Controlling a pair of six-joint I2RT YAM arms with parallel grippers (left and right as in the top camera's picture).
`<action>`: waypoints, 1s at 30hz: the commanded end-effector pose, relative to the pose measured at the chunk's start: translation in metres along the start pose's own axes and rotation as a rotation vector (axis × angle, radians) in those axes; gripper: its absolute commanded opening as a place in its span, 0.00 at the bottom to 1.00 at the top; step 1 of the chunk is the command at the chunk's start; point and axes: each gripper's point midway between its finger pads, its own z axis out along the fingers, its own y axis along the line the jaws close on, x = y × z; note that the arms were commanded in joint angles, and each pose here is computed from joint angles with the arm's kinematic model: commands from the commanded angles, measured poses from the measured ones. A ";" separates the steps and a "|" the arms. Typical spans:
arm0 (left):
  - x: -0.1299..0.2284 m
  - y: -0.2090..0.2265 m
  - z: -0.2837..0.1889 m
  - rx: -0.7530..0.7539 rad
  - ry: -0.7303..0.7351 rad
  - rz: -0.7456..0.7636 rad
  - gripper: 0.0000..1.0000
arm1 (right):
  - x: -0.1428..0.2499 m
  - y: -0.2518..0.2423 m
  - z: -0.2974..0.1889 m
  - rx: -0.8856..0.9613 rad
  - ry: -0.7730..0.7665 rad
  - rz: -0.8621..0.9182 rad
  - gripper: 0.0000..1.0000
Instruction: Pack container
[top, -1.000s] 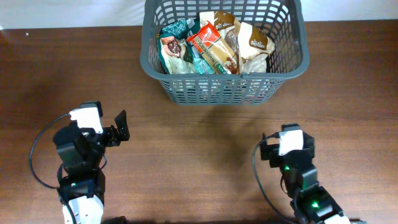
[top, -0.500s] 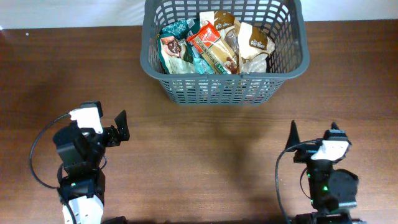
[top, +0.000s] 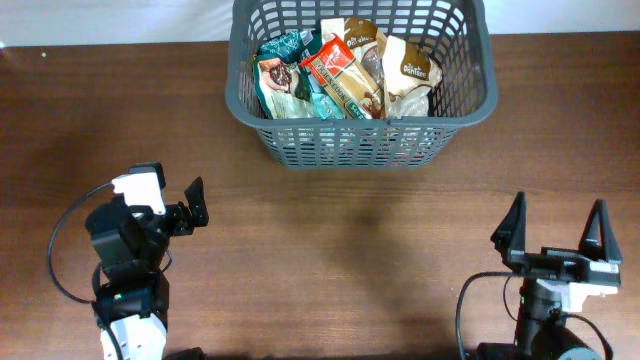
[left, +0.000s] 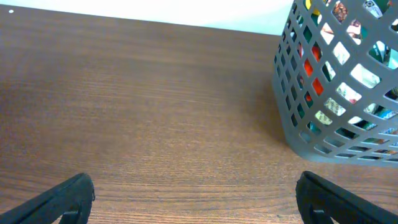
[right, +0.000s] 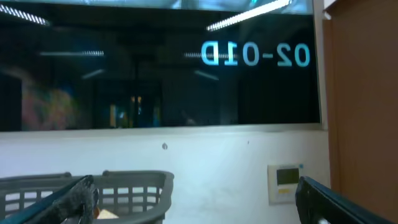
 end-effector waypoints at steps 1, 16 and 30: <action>0.002 -0.002 0.001 0.007 0.004 -0.005 0.99 | 0.014 0.000 -0.008 -0.003 0.001 -0.004 0.99; 0.002 -0.002 0.001 0.007 0.004 -0.006 0.99 | 0.069 0.019 -0.017 -0.084 0.111 0.030 0.99; 0.002 -0.002 0.001 0.007 0.004 -0.006 0.99 | 0.168 0.025 -0.051 -0.121 0.538 0.000 0.99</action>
